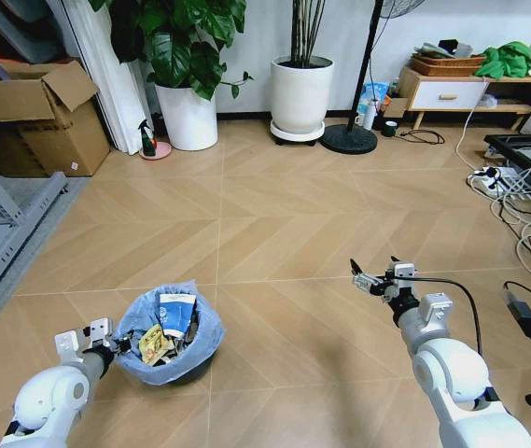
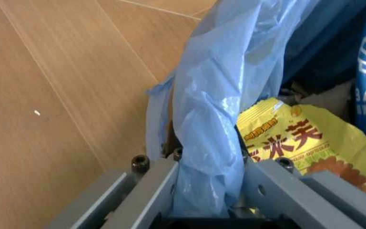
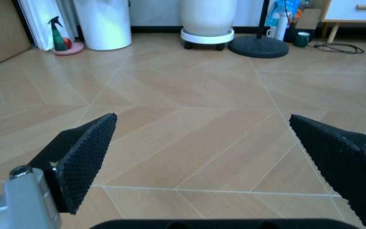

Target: Pick up the trash bin and place the garbage on the floor into it.

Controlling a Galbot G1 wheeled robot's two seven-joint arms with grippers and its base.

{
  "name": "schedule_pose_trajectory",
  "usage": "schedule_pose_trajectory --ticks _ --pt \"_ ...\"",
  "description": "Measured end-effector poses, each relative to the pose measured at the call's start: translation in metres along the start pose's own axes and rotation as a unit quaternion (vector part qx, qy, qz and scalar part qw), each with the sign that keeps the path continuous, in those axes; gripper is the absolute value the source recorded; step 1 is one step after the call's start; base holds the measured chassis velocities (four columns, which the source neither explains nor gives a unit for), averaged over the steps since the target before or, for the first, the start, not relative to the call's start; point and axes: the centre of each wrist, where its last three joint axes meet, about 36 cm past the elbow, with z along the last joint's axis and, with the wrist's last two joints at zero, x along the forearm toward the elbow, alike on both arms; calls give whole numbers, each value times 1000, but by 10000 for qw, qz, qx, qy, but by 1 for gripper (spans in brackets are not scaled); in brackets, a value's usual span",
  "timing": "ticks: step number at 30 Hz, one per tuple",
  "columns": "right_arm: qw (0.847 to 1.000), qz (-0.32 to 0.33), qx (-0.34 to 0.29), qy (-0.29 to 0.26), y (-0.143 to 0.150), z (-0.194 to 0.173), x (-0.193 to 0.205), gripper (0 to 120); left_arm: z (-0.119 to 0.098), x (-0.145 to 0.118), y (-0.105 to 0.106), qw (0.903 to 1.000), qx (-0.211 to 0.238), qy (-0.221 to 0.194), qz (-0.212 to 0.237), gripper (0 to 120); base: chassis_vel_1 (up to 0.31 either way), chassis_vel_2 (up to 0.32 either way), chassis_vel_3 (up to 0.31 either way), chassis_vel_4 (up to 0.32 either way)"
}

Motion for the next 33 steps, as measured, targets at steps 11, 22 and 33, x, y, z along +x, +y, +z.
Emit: schedule_pose_trajectory --ticks 11,22,33 --pt "10000 -8 15 1 0 0 0 100 -2 1 -6 9999 -96 -20 -34 27 0 0 0 0" --pt "10000 -59 30 63 2 5 -3 100 -10 7 -11 9996 -246 -146 -20 68 0 0 0 0" --pt "9999 -79 43 95 3 8 -4 100 -17 17 -16 9991 -302 -291 -27 100 0 0 0 0"
